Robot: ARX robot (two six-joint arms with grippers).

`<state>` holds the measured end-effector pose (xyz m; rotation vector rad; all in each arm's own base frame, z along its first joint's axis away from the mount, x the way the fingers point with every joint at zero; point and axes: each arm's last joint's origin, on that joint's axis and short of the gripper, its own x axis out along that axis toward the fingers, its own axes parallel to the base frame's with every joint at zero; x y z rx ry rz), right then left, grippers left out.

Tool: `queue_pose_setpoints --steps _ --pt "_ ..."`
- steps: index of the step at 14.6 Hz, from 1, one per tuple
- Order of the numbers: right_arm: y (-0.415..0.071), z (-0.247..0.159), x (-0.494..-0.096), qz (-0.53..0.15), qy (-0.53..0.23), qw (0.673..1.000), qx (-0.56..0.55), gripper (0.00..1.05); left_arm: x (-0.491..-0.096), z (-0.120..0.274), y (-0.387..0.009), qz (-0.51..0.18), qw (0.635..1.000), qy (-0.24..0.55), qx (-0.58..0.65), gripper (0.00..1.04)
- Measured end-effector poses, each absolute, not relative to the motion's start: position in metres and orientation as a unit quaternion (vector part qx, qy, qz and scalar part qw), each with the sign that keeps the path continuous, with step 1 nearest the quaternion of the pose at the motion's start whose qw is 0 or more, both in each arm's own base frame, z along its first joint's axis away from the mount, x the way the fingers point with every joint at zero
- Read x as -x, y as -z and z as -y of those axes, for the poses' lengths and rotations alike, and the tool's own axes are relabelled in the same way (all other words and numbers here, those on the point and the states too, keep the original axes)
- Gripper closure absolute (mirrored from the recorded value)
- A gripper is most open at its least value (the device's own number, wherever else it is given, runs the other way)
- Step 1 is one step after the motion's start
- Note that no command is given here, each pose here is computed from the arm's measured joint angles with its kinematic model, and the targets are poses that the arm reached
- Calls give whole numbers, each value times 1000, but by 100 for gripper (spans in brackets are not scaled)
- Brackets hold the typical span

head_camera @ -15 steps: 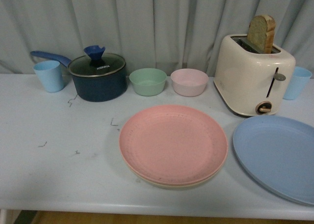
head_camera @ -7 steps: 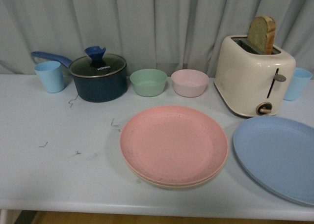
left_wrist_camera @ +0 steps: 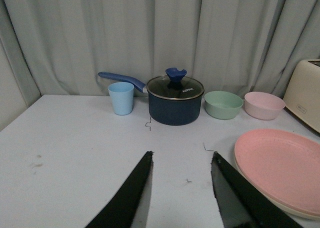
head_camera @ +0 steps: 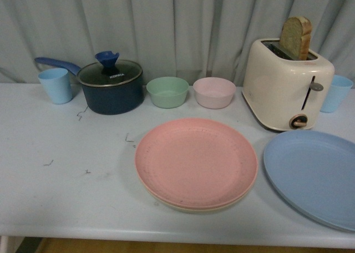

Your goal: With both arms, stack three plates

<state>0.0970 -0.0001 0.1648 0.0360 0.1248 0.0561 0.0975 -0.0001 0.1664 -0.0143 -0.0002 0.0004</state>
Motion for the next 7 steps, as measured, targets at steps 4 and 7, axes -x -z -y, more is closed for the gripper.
queue_pose_setpoints --steps 4,7 --pt "-186 -2 -135 -146 -74 985 -55 6 -97 0 -166 0 1000 1 7 37" --pt "-203 12 -187 -185 -36 981 -40 6 -97 0 -166 0 1000 0 7 12"
